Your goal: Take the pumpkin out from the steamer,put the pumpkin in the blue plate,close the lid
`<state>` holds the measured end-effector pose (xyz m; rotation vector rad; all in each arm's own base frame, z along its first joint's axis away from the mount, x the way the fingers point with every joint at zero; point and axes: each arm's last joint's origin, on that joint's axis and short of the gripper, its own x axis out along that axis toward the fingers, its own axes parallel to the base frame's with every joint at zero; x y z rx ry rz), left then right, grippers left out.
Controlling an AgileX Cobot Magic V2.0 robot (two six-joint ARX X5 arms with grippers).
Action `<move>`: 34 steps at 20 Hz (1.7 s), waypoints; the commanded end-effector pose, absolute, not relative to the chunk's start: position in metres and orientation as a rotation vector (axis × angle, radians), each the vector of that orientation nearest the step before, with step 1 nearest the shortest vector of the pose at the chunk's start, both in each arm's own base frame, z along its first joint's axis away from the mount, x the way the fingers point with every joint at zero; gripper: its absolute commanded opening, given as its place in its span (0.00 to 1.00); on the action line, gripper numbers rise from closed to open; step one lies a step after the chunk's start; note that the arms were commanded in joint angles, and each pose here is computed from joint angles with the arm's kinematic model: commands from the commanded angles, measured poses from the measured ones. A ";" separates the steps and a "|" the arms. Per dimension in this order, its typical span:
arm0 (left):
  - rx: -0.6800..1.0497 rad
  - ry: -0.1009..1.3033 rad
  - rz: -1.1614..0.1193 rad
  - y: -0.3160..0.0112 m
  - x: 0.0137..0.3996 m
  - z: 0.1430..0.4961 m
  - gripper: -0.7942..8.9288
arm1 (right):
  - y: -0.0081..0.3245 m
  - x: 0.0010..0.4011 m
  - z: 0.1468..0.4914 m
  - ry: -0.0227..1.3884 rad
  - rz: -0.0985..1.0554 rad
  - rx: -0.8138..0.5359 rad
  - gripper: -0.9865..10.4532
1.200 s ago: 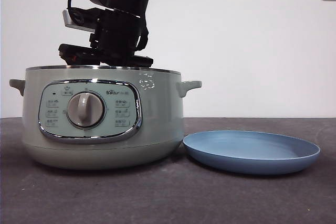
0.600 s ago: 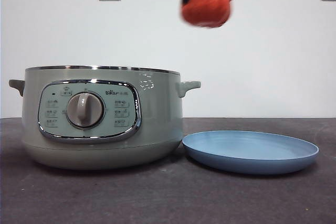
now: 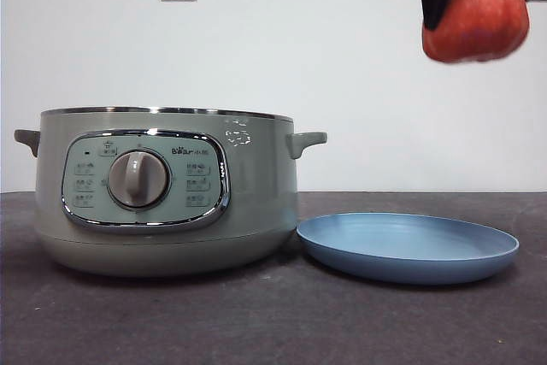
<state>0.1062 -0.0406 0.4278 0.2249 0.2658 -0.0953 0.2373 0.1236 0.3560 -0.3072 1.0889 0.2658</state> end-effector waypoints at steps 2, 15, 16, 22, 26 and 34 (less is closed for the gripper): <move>0.205 0.195 -0.084 -0.039 0.103 0.436 0.07 | 0.124 0.236 0.317 1.090 0.251 -0.279 0.08; 0.199 0.192 -0.085 -0.039 0.103 0.436 0.07 | 0.155 0.290 0.202 1.134 0.331 -0.272 0.09; 0.199 0.192 -0.085 -0.039 0.103 0.436 0.07 | 0.156 0.292 0.196 1.151 0.330 -0.277 0.09; 0.199 0.193 -0.085 -0.039 0.103 0.436 0.07 | 0.158 0.296 0.184 1.181 0.325 -0.286 0.43; 0.199 0.193 -0.086 -0.039 0.103 0.436 0.07 | 0.158 0.296 0.184 1.181 0.323 -0.284 0.59; 0.194 0.233 -0.165 -0.048 0.117 0.432 0.07 | 0.152 0.284 0.212 1.131 0.325 -0.259 0.58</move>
